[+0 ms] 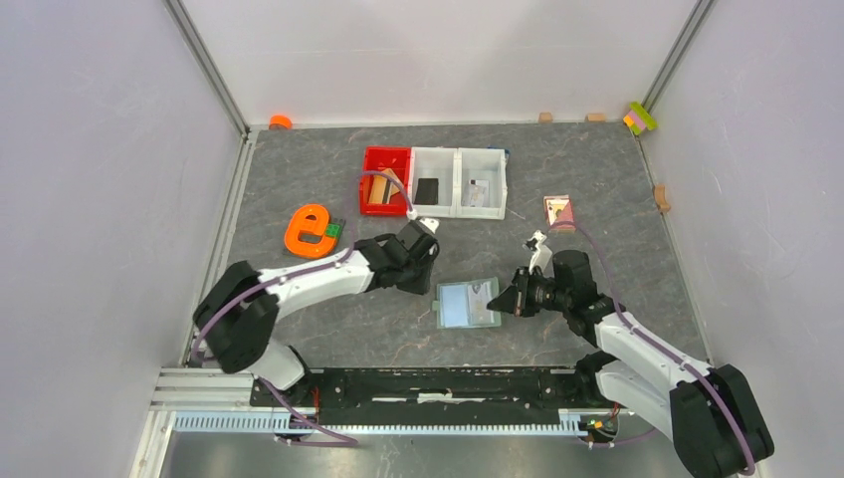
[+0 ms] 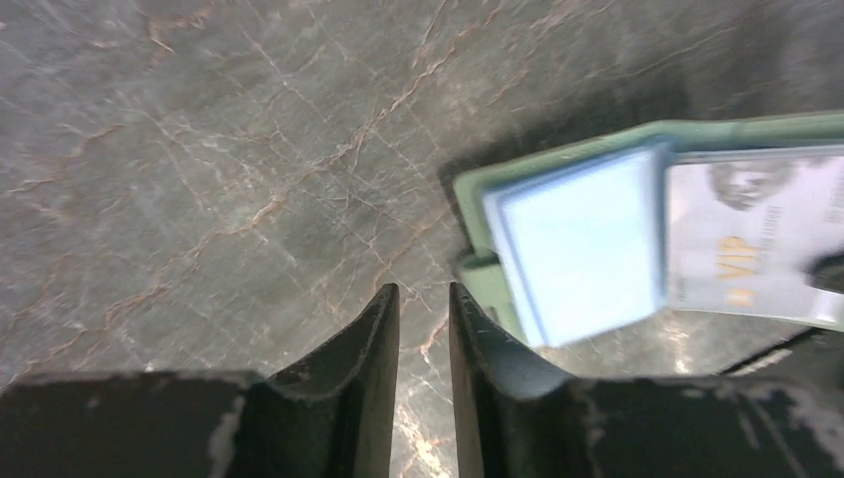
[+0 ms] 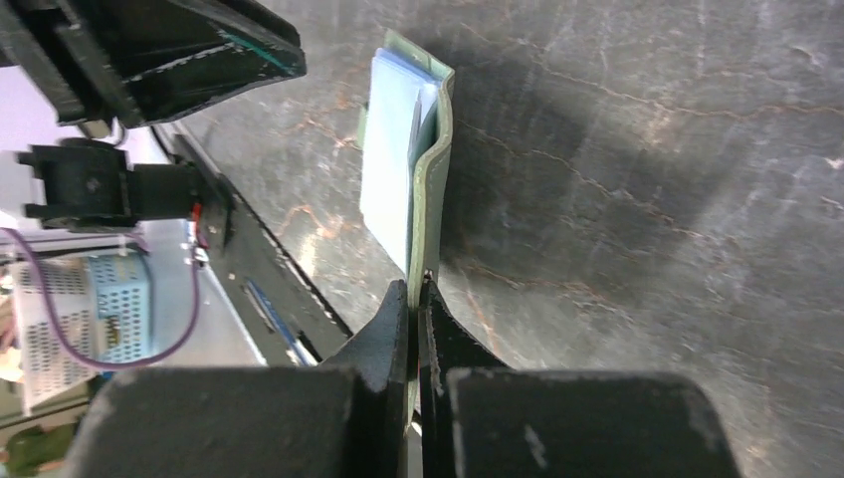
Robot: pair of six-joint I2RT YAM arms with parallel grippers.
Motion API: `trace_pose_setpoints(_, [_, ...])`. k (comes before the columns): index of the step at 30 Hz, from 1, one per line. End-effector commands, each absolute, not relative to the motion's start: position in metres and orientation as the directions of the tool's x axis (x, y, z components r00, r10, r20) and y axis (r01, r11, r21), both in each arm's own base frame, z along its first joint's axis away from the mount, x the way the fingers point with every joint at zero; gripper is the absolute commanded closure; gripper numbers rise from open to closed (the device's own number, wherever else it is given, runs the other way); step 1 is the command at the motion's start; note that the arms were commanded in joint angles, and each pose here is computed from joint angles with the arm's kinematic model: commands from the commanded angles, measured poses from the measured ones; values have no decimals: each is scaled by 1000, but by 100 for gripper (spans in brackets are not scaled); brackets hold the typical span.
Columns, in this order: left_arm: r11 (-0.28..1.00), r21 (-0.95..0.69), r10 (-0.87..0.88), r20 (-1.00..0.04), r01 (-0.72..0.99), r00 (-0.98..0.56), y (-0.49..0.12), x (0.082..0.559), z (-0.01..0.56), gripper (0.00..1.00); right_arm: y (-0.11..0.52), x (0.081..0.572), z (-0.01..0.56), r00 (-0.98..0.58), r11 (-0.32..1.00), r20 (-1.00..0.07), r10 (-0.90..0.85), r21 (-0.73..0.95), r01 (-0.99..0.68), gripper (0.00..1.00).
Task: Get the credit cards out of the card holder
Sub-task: Remove the credit card from the card holder.
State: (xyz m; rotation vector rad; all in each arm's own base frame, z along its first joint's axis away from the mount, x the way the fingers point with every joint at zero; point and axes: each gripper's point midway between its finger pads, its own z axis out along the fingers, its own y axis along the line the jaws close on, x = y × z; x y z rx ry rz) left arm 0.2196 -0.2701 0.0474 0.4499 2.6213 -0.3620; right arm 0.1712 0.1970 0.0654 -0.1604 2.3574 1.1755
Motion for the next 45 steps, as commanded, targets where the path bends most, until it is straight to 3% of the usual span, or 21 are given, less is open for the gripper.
trace_pose_setpoints(1, [892,-239,197,-558,384,-806,-268,222,88,67,215,186,110,-833,493,-511,214,792,-360,100])
trace_pose_setpoints(10, [651,-623,75,-516,434,-854,-310,189,99,63,217,180,104,-850,443,-456,264,840,-313,100])
trace_pose_setpoints(18, [694,-601,134,-433,397,-891,-318,187,56,65,209,175,65,-857,528,-477,196,788,-318,99])
trace_pose_setpoints(22, [823,-433,215,-361,367,-907,-295,189,19,67,205,175,55,-856,568,-498,139,748,-343,81])
trace_pose_setpoints(26, [852,-376,244,-331,365,-912,-288,188,6,69,204,176,47,-857,589,-511,76,716,-375,62])
trace_pose_setpoints(27, [855,-368,246,-331,365,-911,-287,189,5,69,202,177,42,-857,607,-514,49,697,-383,61])
trace_pose_setpoints(32, [879,-298,269,-333,371,-904,-277,194,3,70,200,188,41,-846,639,-533,9,654,-405,71])
trace_pose_setpoints(35, [871,-311,271,-342,380,-900,-280,195,9,71,199,191,44,-840,651,-542,1,638,-411,91])
trace_pose_setpoints(37, [852,-349,257,-371,391,-892,-288,195,21,71,202,190,50,-840,634,-543,15,655,-412,99])
trace_pose_setpoints(45, [741,-522,136,-501,423,-855,-311,194,92,66,222,175,87,-860,449,-489,145,807,-383,100])
